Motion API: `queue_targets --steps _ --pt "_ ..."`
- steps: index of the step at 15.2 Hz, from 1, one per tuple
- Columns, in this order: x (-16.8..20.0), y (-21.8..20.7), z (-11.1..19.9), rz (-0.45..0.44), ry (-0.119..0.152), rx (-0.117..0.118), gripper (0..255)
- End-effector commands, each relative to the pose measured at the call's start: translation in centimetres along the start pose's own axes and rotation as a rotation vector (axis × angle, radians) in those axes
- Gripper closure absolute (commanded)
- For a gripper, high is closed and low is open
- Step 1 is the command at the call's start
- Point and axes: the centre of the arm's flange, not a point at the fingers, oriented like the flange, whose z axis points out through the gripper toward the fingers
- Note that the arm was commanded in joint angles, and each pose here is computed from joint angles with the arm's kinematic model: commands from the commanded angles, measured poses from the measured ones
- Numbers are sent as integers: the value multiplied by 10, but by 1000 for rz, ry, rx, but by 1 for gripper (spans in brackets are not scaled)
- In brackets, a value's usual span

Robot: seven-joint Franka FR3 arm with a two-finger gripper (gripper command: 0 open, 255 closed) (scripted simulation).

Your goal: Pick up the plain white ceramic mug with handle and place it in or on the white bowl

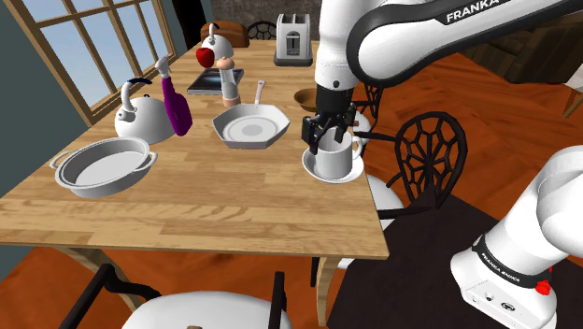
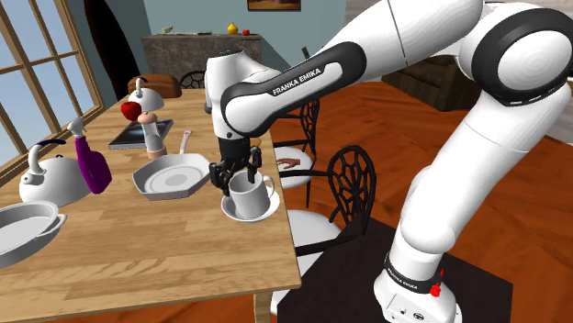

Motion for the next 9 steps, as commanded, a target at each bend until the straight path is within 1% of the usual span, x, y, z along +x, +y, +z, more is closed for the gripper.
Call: queue_targets --steps 1,3,7,9 --pt "0 0 0 0 0 0 0" --pt "0 0 0 0 0 0 0" --pt "0 0 -50 0 0 0 0" --pt "0 0 -50 0 0 0 0"
